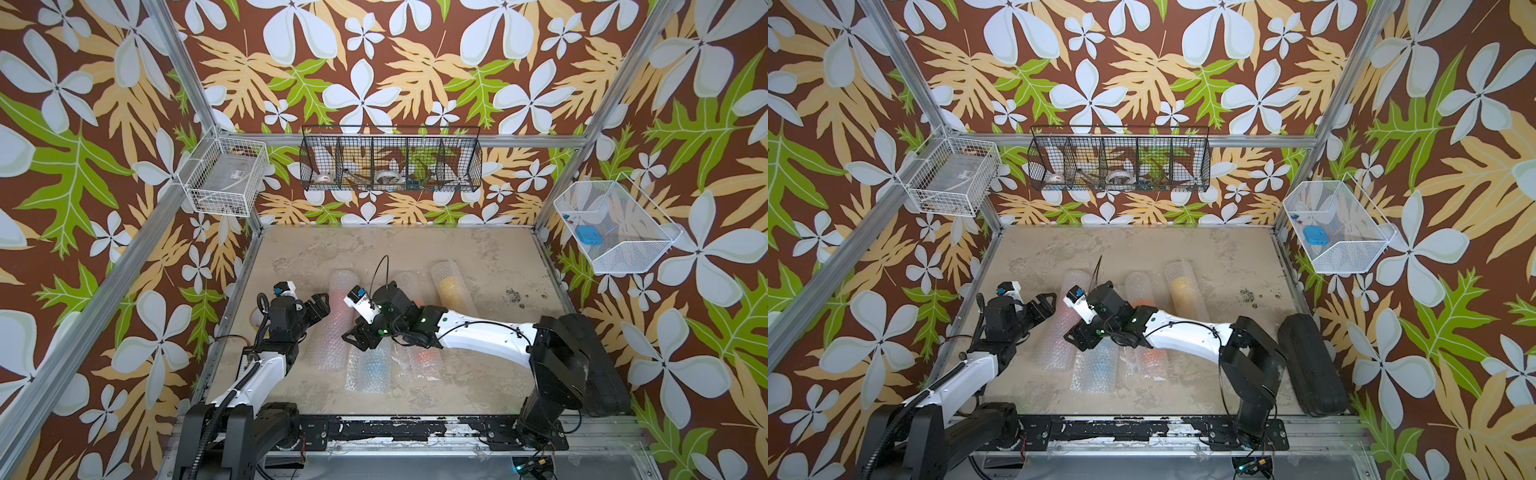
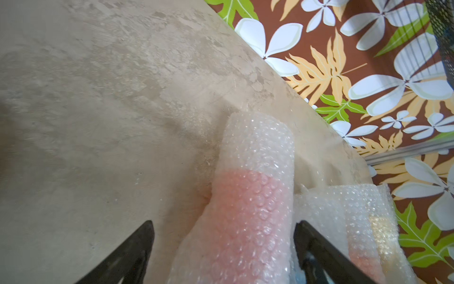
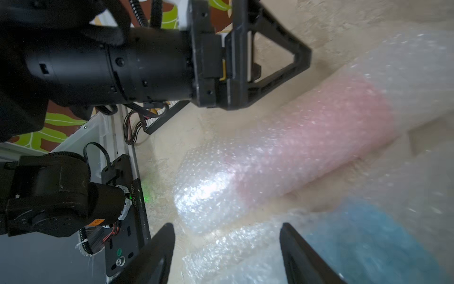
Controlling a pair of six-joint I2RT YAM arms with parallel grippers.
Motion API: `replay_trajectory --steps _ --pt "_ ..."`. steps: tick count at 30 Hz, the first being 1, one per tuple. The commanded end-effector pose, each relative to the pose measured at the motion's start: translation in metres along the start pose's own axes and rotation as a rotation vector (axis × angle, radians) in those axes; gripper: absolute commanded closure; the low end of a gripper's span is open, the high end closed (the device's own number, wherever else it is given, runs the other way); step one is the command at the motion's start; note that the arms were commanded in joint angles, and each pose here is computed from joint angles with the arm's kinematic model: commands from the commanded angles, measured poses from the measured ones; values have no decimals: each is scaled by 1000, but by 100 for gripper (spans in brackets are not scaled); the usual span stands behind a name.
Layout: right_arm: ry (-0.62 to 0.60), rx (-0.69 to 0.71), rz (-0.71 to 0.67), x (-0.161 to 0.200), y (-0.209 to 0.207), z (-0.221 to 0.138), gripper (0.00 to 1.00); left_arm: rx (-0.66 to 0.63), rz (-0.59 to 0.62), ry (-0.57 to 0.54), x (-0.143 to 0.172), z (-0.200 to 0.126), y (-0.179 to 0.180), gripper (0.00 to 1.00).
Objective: Unpack wine glasses from bubble wrap
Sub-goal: Move the bubble wrap to the center of the board.
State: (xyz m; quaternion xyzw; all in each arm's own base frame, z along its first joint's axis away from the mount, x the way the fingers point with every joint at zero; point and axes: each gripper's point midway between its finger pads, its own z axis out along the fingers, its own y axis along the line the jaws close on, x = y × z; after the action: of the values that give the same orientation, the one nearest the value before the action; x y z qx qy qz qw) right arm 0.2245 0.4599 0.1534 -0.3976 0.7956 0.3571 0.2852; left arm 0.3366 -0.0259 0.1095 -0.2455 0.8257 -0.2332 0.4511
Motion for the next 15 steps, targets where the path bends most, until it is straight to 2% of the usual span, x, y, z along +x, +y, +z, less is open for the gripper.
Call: replay_trajectory --steps 1,9,15 --pt "22 18 23 5 -4 11 31 34 -43 9 -3 3 -2 10" --pt "105 135 94 35 -48 35 31 85 -44 73 8 12 -9 10" --pt "100 215 183 46 -92 11 31 134 -52 168 26 24 -17 10"
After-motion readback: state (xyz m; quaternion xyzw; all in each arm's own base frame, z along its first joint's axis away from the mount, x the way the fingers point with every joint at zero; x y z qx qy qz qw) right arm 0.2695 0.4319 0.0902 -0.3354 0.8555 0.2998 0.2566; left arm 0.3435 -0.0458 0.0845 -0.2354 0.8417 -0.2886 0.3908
